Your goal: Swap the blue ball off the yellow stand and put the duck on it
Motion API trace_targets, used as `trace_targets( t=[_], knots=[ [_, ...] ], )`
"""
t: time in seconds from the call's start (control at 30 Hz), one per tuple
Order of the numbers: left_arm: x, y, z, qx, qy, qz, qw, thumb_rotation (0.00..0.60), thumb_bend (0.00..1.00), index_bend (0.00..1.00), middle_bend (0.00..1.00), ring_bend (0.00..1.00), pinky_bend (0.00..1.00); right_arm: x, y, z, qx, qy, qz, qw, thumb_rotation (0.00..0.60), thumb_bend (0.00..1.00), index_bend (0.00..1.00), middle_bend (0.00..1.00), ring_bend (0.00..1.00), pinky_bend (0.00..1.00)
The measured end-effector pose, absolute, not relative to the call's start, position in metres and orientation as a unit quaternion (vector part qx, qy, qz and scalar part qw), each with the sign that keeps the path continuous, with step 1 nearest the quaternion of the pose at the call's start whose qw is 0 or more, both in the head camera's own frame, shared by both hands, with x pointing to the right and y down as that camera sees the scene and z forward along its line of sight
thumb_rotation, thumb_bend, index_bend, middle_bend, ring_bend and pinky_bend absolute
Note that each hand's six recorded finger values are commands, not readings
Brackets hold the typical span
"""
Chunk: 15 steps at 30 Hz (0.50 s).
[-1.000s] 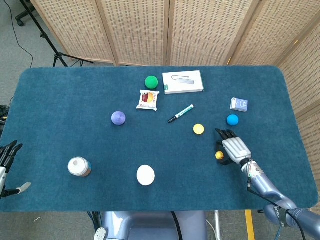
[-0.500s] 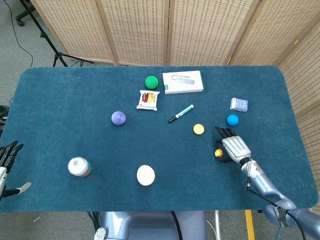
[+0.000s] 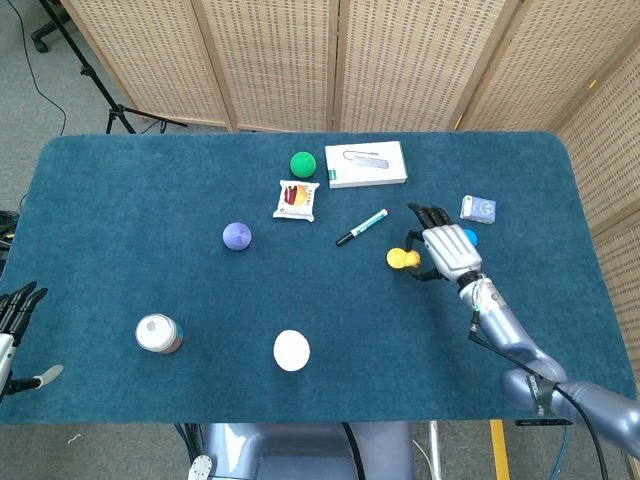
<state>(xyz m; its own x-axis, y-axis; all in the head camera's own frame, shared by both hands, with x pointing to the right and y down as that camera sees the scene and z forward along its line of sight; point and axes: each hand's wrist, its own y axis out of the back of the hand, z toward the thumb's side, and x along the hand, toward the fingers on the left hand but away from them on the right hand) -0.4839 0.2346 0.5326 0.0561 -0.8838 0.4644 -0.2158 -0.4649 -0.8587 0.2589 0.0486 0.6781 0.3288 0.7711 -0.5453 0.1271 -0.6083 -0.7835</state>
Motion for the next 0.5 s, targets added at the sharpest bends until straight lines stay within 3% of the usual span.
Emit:
trace_targets(
  t=[0.5],
  knots=[
    [-0.484, 0.234, 0.536, -0.66, 0.413, -0.55, 0.301, 0.6, 0.0, 0.0, 0.0, 0.0, 0.0, 0.241, 0.044, 0.723, -0.728, -0.285, 0.543, 0.307, 0.6, 0.41, 0.53, 0.0, 0.0, 0.0]
  ],
)
